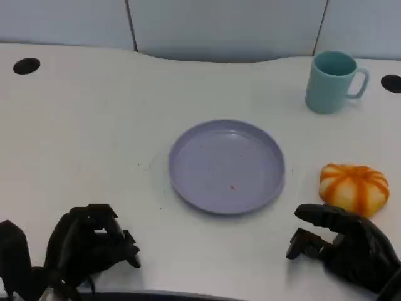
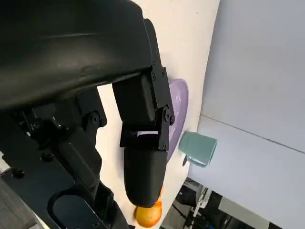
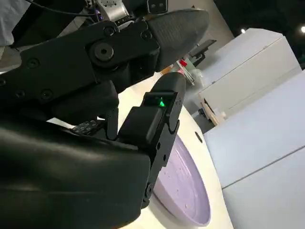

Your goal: Grasp the bread from the table and place it into the plate.

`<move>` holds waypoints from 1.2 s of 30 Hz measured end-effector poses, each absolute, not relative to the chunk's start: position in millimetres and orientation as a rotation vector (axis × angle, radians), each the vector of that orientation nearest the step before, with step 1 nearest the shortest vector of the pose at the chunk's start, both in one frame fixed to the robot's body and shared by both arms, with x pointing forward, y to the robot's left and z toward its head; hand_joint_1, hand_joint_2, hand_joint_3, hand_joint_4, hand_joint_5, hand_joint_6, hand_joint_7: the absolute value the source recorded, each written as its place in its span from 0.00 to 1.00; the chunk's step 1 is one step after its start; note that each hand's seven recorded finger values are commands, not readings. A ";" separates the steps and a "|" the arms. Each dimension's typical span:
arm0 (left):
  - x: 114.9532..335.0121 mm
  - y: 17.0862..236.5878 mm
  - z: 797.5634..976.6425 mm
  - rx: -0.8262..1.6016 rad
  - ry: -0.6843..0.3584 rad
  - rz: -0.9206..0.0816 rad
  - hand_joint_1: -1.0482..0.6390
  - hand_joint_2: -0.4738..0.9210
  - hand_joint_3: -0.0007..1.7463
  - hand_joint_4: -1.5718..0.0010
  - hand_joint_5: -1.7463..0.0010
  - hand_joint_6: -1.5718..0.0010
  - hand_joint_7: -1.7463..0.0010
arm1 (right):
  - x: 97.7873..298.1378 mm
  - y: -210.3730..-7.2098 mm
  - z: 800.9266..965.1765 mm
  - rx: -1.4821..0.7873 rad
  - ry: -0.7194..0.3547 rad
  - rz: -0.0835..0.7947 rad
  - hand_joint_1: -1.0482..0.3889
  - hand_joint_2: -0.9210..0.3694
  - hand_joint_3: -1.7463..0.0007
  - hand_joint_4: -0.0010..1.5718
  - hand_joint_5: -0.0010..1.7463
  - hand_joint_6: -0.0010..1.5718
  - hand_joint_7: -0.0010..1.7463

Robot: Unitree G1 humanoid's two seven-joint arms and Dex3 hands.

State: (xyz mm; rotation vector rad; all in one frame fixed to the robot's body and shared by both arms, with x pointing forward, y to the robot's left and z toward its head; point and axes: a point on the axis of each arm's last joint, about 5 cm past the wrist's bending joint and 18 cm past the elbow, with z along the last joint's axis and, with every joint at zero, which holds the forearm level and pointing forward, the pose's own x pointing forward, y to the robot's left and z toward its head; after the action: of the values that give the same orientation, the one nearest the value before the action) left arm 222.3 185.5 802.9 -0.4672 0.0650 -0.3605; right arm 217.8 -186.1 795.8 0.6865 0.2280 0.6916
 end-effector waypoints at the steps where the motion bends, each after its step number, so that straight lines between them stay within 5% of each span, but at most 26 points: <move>1: 222.2 185.8 802.7 -0.471 0.065 -0.357 0.00 0.58 0.00 0.00 0.46 0.00 0.56 | 218.1 -185.9 795.9 0.688 0.229 0.692 0.44 0.00 0.99 0.42 0.67 0.69 0.01; 8: 224.9 186.2 803.3 -0.501 0.086 -0.354 0.00 0.55 0.00 0.00 0.46 0.00 0.56 | 220.8 -185.4 794.7 0.699 0.232 0.683 0.43 0.02 1.00 0.46 0.58 0.69 0.01; 17: 224.0 193.3 801.0 -0.561 0.095 -0.388 0.00 0.59 0.00 0.00 0.70 0.00 0.88 | 221.7 -186.4 794.3 0.707 0.226 0.671 0.43 0.01 1.00 0.47 0.59 0.70 0.01; 36: 228.3 202.1 801.9 -0.660 0.157 -0.429 0.00 0.53 0.00 0.00 0.84 0.04 0.99 | 221.5 -187.8 797.1 0.692 0.225 0.675 0.43 0.01 1.00 0.44 0.64 0.69 0.00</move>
State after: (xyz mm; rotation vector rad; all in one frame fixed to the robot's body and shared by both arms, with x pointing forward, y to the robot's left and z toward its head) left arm 228.3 202.1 801.9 -0.6603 0.1566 -0.4289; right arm 221.5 -187.8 797.1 0.6920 0.2251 0.6750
